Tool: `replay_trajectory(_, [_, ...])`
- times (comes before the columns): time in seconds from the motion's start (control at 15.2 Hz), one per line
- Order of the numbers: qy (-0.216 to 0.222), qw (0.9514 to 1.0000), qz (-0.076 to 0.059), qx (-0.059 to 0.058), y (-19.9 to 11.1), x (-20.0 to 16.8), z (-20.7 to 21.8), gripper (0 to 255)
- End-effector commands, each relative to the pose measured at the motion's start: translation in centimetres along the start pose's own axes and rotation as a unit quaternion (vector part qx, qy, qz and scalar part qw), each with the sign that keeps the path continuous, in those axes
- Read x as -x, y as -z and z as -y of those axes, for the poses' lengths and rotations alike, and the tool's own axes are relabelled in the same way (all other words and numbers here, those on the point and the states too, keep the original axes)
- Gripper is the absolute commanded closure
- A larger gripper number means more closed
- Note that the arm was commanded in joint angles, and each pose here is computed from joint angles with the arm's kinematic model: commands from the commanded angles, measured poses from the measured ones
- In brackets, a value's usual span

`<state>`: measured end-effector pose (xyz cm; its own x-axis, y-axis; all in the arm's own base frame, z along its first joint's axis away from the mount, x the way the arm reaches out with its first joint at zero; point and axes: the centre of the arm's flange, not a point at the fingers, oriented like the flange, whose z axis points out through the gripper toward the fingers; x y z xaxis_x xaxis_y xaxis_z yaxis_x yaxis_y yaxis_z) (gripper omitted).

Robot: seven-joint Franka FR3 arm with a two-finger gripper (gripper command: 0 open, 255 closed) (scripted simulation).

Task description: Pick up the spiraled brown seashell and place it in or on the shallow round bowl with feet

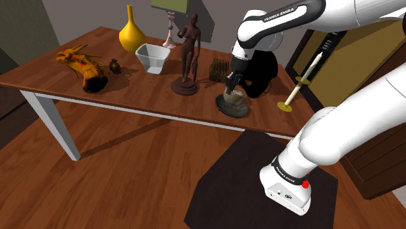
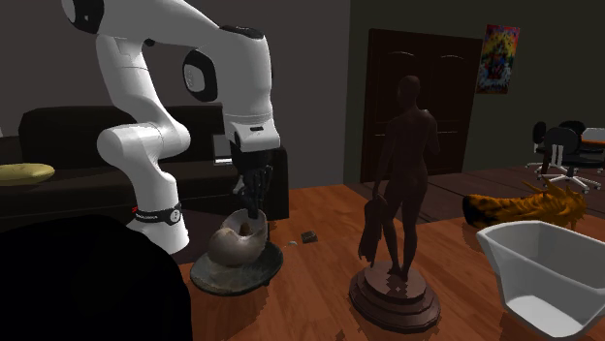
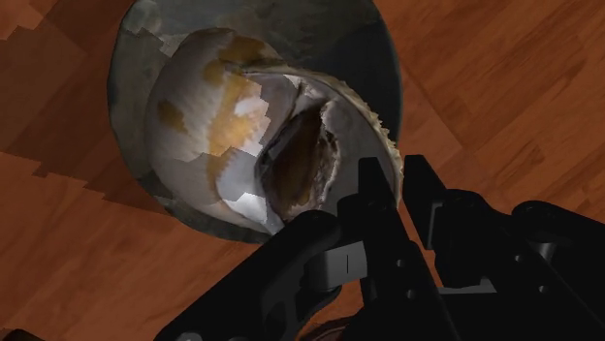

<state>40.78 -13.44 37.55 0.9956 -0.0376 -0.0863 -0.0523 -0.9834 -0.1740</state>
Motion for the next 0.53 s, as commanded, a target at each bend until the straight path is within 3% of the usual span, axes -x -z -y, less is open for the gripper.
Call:
replay_trajectory(0.0, [0.0, 1.0, -0.001, 0.0, -0.23, -0.05, -0.04, 255])
replay_trajectory(0.33, [0.0, 1.0, -0.001, 0.0, -0.23, -0.05, -0.04, 255])
replay_trajectory(0.4, [0.0, 1.0, -0.001, 0.0, -0.22, -0.05, -0.04, 0])
replay_trajectory(0.46, [0.0, 1.0, -0.001, 0.0, -0.23, -0.05, -0.05, 0])
